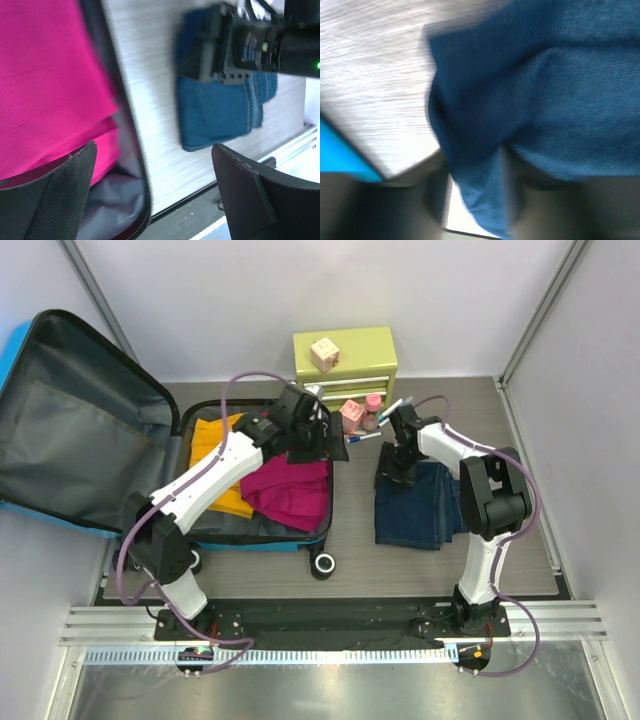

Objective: Pack the luggage
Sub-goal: Pick up the clothes at the center of the board.

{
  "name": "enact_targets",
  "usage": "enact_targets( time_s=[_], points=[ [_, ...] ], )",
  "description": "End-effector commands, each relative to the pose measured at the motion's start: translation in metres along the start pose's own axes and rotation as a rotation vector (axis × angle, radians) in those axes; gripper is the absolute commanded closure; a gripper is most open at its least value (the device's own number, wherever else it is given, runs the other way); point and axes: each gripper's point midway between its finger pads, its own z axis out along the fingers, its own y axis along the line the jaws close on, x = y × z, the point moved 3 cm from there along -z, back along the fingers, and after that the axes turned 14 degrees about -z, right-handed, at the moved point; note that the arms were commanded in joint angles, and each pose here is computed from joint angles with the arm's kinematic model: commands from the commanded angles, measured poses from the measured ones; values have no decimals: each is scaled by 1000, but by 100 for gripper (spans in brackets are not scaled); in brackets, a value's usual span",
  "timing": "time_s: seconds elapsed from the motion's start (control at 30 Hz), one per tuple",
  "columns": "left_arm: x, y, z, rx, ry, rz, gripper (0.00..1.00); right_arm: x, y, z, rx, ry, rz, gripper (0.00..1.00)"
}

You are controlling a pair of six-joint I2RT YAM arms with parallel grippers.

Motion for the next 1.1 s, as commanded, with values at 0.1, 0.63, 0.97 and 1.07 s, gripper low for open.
enact_targets(
  time_s=[0.1,0.63,0.97,1.07],
  points=[
    [20,-65,29,174,64,0,4,-31,4,-72,10,-197,-54,18],
    [92,-85,97,203,288,31,6,60,-141,-67,172,-81,158,2],
    [121,-62,145,151,367,38,11,65,-159,-33,234,-14,164,1],
    [124,-59,156,145,367,34,12,65,-163,-32,261,-24,169,2]
  ],
)
